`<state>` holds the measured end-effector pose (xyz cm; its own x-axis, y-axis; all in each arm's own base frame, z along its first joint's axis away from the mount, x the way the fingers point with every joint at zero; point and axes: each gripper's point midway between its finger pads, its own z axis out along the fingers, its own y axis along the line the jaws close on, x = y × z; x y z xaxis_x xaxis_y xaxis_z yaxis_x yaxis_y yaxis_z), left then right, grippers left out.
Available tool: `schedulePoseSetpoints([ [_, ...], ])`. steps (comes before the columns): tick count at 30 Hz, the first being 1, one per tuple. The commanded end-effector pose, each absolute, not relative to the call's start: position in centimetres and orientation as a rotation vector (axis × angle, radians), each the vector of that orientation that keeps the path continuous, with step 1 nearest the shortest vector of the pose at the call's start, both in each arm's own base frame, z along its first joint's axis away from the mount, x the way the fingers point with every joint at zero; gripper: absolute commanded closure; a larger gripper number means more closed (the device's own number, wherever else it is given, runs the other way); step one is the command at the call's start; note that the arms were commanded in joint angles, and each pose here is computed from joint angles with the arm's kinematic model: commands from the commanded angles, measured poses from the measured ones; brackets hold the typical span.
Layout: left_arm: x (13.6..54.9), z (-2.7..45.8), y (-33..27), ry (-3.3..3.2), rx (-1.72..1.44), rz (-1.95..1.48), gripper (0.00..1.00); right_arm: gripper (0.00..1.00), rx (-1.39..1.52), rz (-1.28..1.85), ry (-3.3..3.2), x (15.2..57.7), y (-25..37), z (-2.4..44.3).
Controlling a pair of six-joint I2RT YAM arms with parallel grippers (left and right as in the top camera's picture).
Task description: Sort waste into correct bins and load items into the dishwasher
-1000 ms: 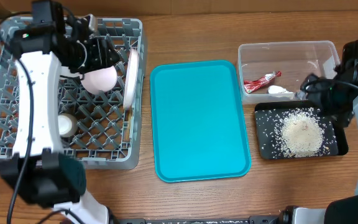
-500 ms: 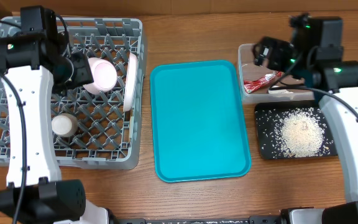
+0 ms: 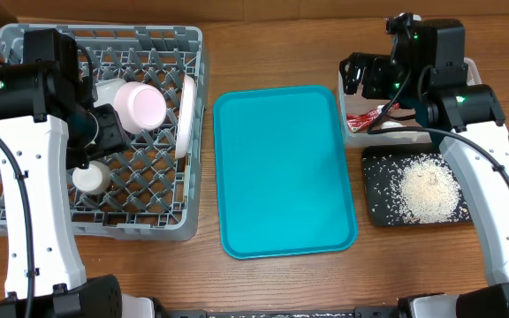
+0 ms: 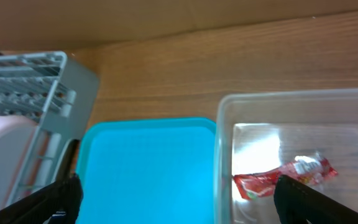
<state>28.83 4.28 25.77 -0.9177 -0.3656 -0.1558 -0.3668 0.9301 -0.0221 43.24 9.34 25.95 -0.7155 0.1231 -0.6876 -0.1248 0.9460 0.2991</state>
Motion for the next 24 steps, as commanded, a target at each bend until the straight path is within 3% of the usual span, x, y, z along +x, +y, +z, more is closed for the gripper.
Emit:
schedulePoseSetpoints([
  [1, 26.8, 26.4, 4.0, 2.905, -0.585, -0.004, 0.43, 0.0, 0.0, 0.339, 2.353, 43.1, 8.3, 25.6],
  [7, 22.5, 26.9, 3.7, 2.855, -0.555, 0.021, 0.43, 0.0, 0.018, 0.33, 2.475, 39.1, 7.8, 25.0],
  [13, 21.6, 28.4, 3.5, 2.617, -0.436, 0.021, 0.37, 0.0, 0.017, 0.323, 2.433, 36.3, 7.3, 27.1],
  [14, 21.6, 28.5, 3.5, 2.577, -0.417, 0.023, 0.34, 0.0, 0.02, 0.312, 2.415, 35.9, 7.0, 27.6],
  [16, 21.3, 28.8, 3.5, 2.489, -0.385, 0.027, 0.14, 0.0, 0.027, 0.289, 2.376, 34.9, 6.5, 28.5],
  [18, 21.0, 28.8, 3.4, 2.429, -0.377, 0.025, 0.03, 0.0, 0.034, 0.27, 2.347, 34.0, 6.1, 29.0],
  [24, 20.1, 26.7, 3.3, 2.34, -0.365, 0.023, 0.0, 0.0, 0.031, 0.26, 2.252, 29.8, 5.2, 30.3],
])
